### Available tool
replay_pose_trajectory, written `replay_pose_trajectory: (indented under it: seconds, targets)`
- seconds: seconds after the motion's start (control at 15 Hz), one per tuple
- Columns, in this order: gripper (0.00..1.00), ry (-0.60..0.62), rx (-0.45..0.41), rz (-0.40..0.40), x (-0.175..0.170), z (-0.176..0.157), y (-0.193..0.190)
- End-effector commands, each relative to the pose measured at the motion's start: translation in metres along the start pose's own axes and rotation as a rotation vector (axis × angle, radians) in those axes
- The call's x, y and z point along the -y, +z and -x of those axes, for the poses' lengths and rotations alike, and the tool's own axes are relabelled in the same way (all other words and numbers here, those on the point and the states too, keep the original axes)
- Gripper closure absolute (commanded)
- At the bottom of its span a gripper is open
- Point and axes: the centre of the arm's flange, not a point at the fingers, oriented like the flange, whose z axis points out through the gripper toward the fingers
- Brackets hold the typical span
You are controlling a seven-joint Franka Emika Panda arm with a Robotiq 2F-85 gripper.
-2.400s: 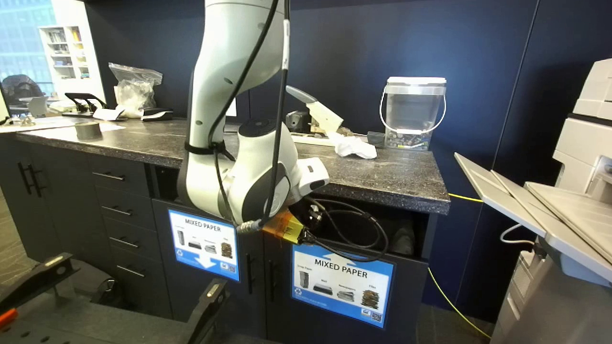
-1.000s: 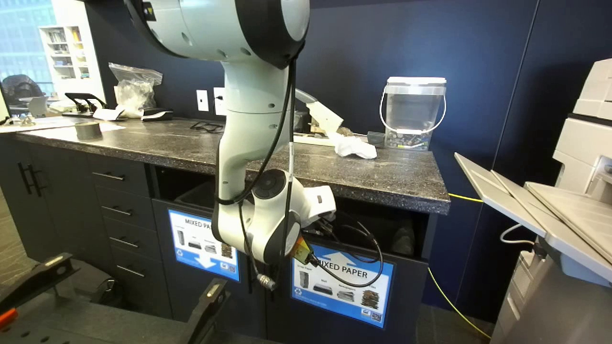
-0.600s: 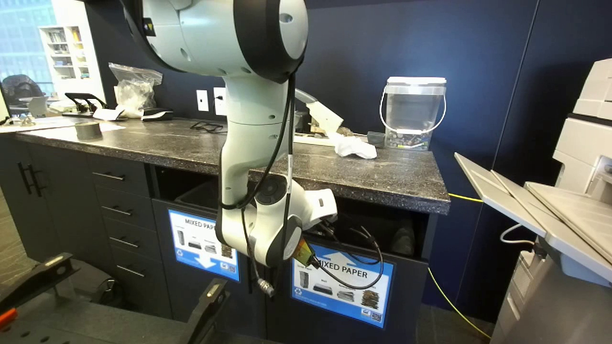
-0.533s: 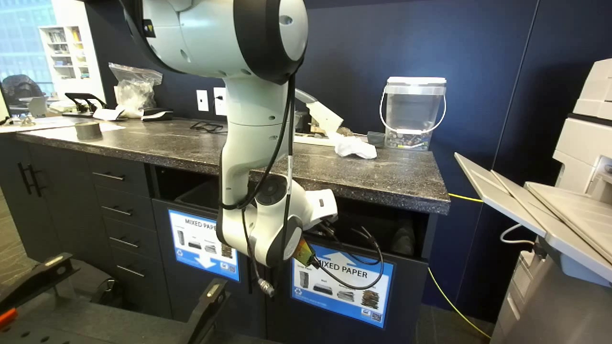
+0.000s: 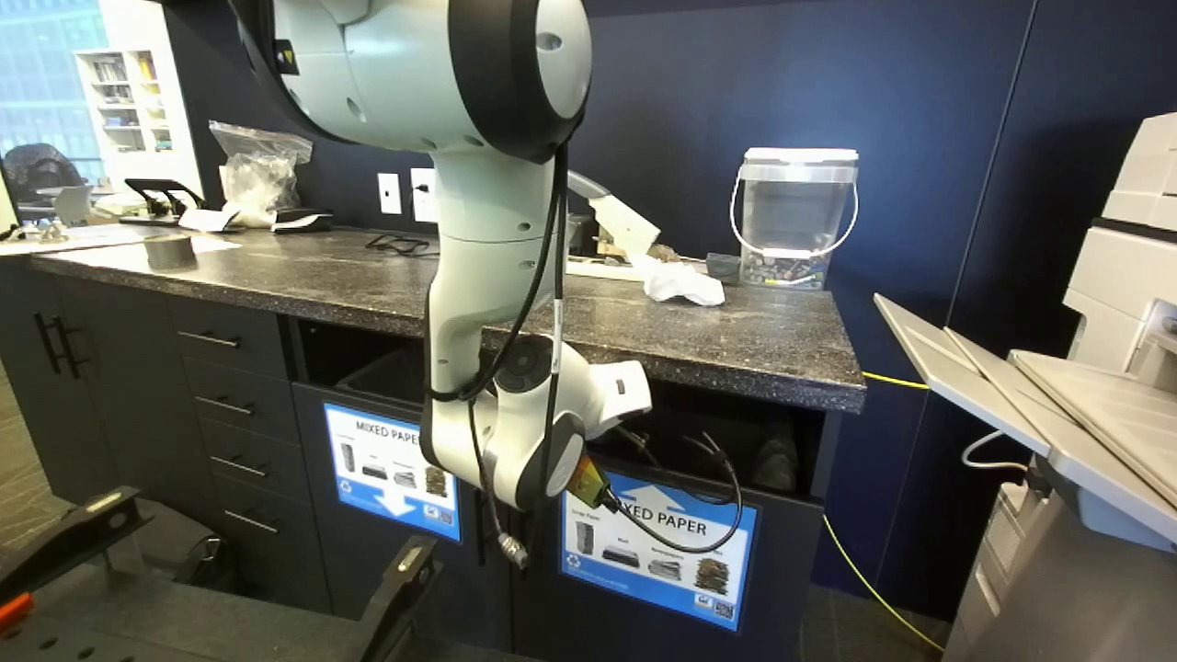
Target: Place the papers on the countertop inside the bin on the right
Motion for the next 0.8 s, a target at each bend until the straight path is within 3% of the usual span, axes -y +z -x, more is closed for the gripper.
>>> replay_pose_trajectory:
  seconds: [0.0, 0.73]
  targets:
    - [0.0, -0.052, -0.02, 0.0, 0.004, -0.011, -0.008]
    - [0.0, -0.349, 0.09, -0.021, 0.02, -0.033, -0.069]
